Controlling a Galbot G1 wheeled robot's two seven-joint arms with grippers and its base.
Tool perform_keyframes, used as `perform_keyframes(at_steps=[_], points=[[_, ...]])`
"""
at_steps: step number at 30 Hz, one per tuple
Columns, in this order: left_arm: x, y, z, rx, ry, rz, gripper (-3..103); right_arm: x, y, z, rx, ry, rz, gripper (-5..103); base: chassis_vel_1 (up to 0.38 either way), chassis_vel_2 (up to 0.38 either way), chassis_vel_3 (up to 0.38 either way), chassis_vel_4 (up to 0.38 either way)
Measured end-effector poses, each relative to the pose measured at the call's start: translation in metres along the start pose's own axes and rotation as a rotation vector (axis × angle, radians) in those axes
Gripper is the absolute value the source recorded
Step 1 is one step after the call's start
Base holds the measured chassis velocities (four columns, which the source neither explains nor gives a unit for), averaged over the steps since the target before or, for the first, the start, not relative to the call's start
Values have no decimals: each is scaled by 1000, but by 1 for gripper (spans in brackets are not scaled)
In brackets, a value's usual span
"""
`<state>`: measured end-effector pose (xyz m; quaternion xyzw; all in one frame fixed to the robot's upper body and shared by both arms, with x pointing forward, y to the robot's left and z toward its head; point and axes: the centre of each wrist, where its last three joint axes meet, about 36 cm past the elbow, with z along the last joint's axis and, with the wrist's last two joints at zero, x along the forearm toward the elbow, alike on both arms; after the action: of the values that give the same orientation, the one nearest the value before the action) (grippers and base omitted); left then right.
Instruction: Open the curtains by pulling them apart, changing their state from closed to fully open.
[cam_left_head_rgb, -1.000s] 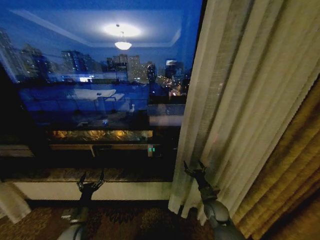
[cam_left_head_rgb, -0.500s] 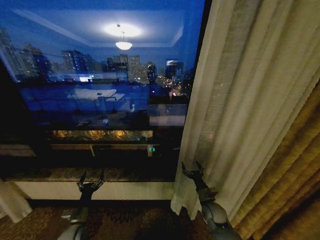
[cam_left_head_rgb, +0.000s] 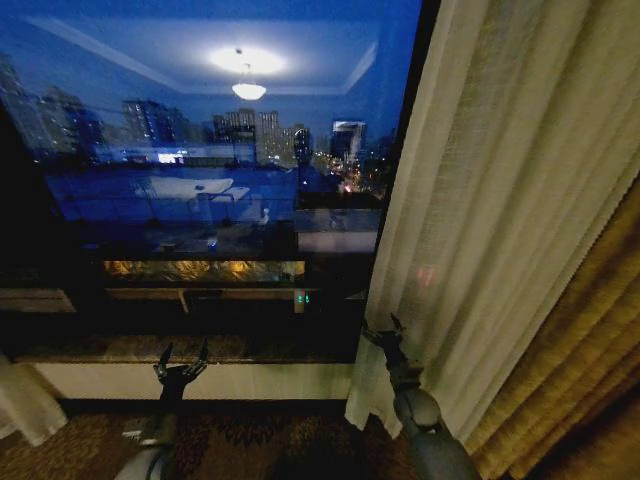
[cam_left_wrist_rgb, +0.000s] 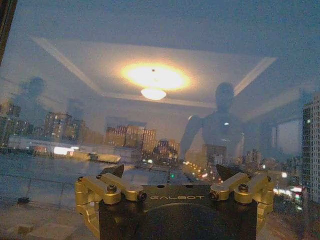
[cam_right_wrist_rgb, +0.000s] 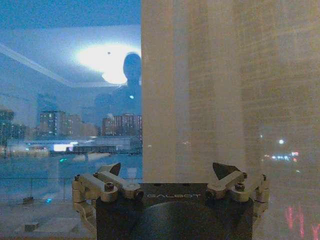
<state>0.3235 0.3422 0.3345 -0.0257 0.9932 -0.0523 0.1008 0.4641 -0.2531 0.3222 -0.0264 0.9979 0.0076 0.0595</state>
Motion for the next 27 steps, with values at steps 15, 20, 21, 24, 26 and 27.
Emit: perform_keyframes(at_steps=[15,20,21,24,26,27], points=[[0,0,0,0,0,0,100,-24,5,10,12,26,18,100,0,0,0,0],[0,0,0,0,0,0,100,-8,-13,4,19,9,33,100,0,0,0,0],[0,0,0,0,0,0,100,-4,-15,2,18,6,35,100,0,0,0,0],[0,0,0,0,0,0,100,11,-23,-5,13,-4,47,100,0,0,0,0],[0,0,0,0,0,0,100,14,-25,-6,12,-7,51,100,0,0,0,0],[0,0,0,0,0,0,100,17,-28,-7,11,-9,55,100,0,0,0,0]])
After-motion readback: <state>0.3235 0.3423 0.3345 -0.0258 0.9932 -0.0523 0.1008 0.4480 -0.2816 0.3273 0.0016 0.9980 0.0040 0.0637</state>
